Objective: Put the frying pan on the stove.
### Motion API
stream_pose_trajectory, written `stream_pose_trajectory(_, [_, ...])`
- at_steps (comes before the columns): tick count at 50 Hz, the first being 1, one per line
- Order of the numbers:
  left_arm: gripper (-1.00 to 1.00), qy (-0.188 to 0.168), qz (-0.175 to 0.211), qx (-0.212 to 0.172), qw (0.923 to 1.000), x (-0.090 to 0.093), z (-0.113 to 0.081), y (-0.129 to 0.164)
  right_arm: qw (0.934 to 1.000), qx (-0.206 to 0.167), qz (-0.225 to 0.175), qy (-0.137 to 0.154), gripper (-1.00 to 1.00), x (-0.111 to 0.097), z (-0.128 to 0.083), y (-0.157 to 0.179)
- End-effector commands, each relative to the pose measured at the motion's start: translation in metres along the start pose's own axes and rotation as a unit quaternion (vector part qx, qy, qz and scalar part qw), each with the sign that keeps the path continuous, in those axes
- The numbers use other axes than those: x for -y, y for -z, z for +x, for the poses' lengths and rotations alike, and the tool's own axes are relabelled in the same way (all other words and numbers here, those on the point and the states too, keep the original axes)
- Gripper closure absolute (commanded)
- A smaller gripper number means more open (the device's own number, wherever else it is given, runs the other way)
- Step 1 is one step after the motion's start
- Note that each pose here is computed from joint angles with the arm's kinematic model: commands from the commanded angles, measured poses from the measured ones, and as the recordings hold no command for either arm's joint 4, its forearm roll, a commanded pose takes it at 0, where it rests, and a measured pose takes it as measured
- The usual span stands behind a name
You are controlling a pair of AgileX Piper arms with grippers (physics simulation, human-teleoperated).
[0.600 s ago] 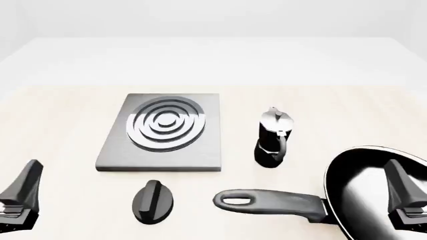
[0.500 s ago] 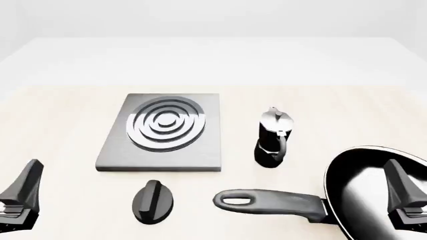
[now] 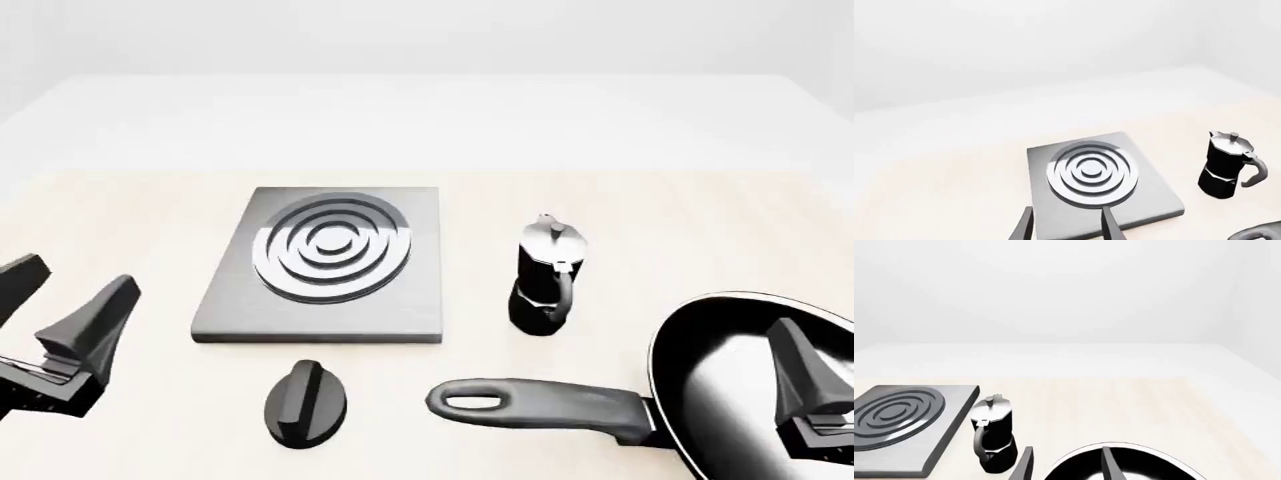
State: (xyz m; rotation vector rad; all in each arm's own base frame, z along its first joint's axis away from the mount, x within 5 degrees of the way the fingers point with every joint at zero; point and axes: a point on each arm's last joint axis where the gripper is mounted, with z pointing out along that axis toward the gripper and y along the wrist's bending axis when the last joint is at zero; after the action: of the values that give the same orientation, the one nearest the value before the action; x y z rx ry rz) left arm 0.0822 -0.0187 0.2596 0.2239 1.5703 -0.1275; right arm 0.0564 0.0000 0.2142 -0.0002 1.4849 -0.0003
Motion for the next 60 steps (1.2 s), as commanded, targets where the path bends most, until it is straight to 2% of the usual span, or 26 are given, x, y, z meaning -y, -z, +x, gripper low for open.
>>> stream_pose_trajectory(1, [-1.0, -0.023, 0.059, -0.045, 0.997, 0.01, -0.039, -0.026, 1.0, 0.0, 0.0, 0.0, -1.0, 0.0, 0.0, 0.0])
stream_pose_trajectory(8, [-1.0, -0.049, 0.102, -0.072, 0.9909, 0.019, -0.059, -0.034, 1.0, 0.0, 0.0, 0.0, -1.0, 0.0, 0.0, 0.0])
stream_pose_trajectory(12, [-1.0, -0.063, 0.141, -0.098, 0.9832, 0.03, -0.066, -0.04, 1.0, 0.0, 0.0, 0.0, -1.0, 0.0, -0.001, 0.0])
stream_pose_trajectory(13, [-1.0, -0.063, 0.141, -0.098, 0.9832, 0.03, -0.066, -0.04, 1.0, 0.0, 0.0, 0.0, -1.0, 0.0, -0.001, 0.0])
stream_pose_trajectory(14, [-1.0, -0.078, 0.148, -0.11, 0.9797, 0.032, -0.068, -0.043, 1.0, 0.0, 0.0, 0.0, -1.0, 0.0, -0.001, 0.0])
stream_pose_trajectory(16, [-1.0, -0.081, 0.149, -0.116, 0.9786, 0.032, -0.068, -0.045, 1.0, 0.0, 0.0, 0.0, -1.0, 0.0, -0.001, 0.0])
stream_pose_trajectory(21, [-1.0, -0.078, 0.186, -0.137, 0.9699, 0.043, -0.079, -0.046, 1.0, 0.0, 0.0, 0.0, -1.0, 0.0, -0.001, 0.0])
stream_pose_trajectory(22, [-1.0, -0.101, 0.187, -0.141, 0.967, 0.042, -0.08, -0.048, 1.0, 0.0, 0.0, 0.0, -1.0, 0.0, -0.001, 0.0])
stream_pose_trajectory(23, [-1.0, -0.106, 0.187, -0.143, 0.9662, 0.042, -0.08, -0.048, 1.0, 0.0, 0.0, 0.0, -1.0, 0.0, -0.001, 0.0])
stream_pose_trajectory(24, [-1.0, -0.107, 0.204, -0.149, 0.9616, 0.047, -0.083, -0.048, 1.0, 0.0, 0.0, 0.0, -1.0, 0.0, -0.001, 0.0])
stream_pose_trajectory(27, [-1.0, -0.12, 0.206, -0.153, 0.9591, 0.047, -0.089, -0.049, 1.0, 0.0, 0.0, 0.0, -1.0, 0.0, -0.001, 0.0])
stream_pose_trajectory(29, [-1.0, -0.119, 0.23, -0.165, 0.9516, 0.056, -0.094, -0.05, 1.0, 0.0, 0.0, 0.0, -1.0, 0.0, -0.001, 0.0])
stream_pose_trajectory(34, [-1.0, -0.15, 0.25, -0.184, 0.9386, 0.063, -0.103, -0.057, 1.0, 0.0, 0.0, 0.0, -1.0, 0.0, -0.001, 0.0])
stream_pose_trajectory(39, [-1.0, -0.159, 0.256, -0.193, 0.9337, 0.066, -0.112, -0.06, 1.0, 0.0, 0.0, 0.0, -1.0, 0.0, -0.001, 0.0])
stream_pose_trajectory(42, [-1.0, -0.161, 0.275, -0.208, 0.9246, 0.075, -0.116, -0.065, 1.0, 0.0, 0.0, 0.0, -1.0, 0.0, -0.001, 0.0])
stream_pose_trajectory(43, [-1.0, -0.159, 0.28, -0.203, 0.9248, 0.077, -0.121, -0.063, 1.0, 0.0, 0.0, 0.0, -1.0, 0.0, -0.001, 0.0])
stream_pose_trajectory(44, [-1.0, -0.153, 0.289, -0.208, 0.9217, 0.082, -0.123, -0.063, 1.0, 0.0, 0.0, 0.0, -1.0, 0.0, -0.001, 0.0])
stream_pose_trajectory(46, [-1.0, -0.173, 0.293, -0.223, 0.9136, 0.085, -0.121, -0.07, 1.0, 0.0, 0.0, 0.0, -1.0, 0.0, -0.001, 0.0])
stream_pose_trajectory(47, [-1.0, -0.168, 0.308, -0.229, 0.9081, 0.092, -0.123, -0.068, 1.0, 0.0, 0.0, 0.0, -1.0, 0.0, -0.001, 0.0])
stream_pose_trajectory(50, [-1.0, -0.172, 0.306, -0.233, 0.9068, 0.093, -0.13, -0.071, 1.0, 0.0, 0.0, 0.0, -1.0, 0.0, -0.001, 0.0])
stream_pose_trajectory(54, [-1.0, -0.181, 0.327, -0.256, 0.8915, 0.104, -0.138, -0.074, 1.0, 0.0, 0.0, 0.0, -1.0, 0.0, -0.001, 0.0])
stream_pose_trajectory(56, [-1.0, -0.188, 0.328, -0.257, 0.8895, 0.105, -0.14, -0.076, 1.0, 0.0, 0.0, 0.0, -1.0, 0.0, -0.001, 0.0])
stream_pose_trajectory(57, [-1.0, -0.187, 0.344, -0.267, 0.8806, 0.114, -0.144, -0.074, 1.0, 0.0, 0.0, 0.0, -1.0, 0.0, -0.001, 0.0])
stream_pose_trajectory(59, [-1.0, -0.19, 0.344, -0.272, 0.8784, 0.115, -0.145, -0.075, 1.0, 0.0, 0.0, 0.0, -1.0, 0.0, -0.001, 0.0])
stream_pose_trajectory(60, [-1.0, -0.196, 0.346, -0.279, 0.8743, 0.117, -0.143, -0.077, 1.0, 0.0, 0.0, 0.0, -1.0, 0.0, -0.001, 0.0])
